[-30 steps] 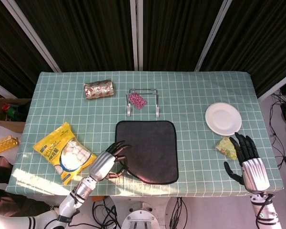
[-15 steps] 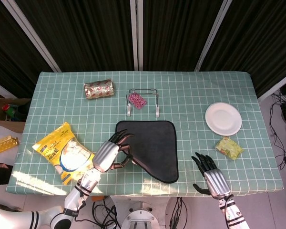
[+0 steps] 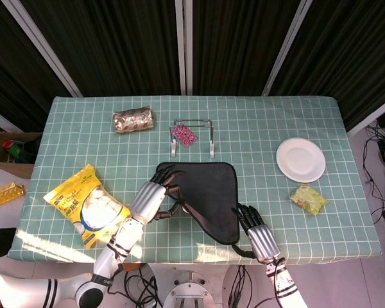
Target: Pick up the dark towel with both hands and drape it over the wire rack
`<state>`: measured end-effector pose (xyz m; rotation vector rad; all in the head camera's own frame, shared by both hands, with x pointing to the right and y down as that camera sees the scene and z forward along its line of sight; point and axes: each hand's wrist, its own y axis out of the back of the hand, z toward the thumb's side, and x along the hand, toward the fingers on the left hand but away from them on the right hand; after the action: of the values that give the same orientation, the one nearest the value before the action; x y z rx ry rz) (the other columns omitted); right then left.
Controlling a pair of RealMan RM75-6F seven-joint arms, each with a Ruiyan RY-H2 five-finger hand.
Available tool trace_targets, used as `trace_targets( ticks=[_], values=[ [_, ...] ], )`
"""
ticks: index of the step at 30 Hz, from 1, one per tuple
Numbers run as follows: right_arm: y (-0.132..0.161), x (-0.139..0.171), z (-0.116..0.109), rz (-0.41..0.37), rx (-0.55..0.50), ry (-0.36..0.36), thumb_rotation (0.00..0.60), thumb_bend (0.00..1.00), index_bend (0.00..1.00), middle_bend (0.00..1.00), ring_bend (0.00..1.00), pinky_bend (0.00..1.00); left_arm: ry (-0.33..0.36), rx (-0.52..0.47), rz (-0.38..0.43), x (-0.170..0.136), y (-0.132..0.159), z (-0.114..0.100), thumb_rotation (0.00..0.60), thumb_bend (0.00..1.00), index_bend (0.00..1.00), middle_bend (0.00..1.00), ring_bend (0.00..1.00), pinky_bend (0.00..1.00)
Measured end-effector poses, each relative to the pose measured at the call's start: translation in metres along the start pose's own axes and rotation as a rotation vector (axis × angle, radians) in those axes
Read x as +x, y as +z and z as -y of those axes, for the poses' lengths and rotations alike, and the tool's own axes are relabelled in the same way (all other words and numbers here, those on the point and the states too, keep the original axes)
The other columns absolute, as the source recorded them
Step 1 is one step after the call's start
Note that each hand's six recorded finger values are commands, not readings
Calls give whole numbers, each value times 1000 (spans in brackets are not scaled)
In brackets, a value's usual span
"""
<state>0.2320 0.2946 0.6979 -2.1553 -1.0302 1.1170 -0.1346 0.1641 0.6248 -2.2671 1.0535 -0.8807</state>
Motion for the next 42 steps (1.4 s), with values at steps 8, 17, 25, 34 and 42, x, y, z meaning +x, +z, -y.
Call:
trace_targets(
  ticks=[8, 17, 25, 34, 42],
  values=[
    [11, -3, 18, -35, -34, 12, 600, 150, 0, 0, 0, 0, 10, -3, -48, 5, -4, -6, 600, 650, 822, 156, 33, 117],
    [2, -7, 14, -4, -18, -34, 600, 227, 63, 0, 0, 0, 11, -22, -59, 7, -5, -8, 600, 650, 822, 155, 33, 118],
    [-6, -13, 11, 32, -15, -84, 600, 338, 513, 0, 0, 0, 9, -42, -68, 7, -6, -10, 600, 651, 822, 156, 33, 117],
    [-10, -18, 7, 70, -74, -120, 600, 483, 932, 14, 0, 0, -4, -84, -83, 7, -9, -8, 600, 653, 822, 155, 33, 118],
    [-9, -29, -14, 93, -210, -198, 600, 599, 1000, 95, 0, 0, -3, -141, -92, 7, -12, -12, 600, 663, 822, 156, 34, 117]
  ],
)
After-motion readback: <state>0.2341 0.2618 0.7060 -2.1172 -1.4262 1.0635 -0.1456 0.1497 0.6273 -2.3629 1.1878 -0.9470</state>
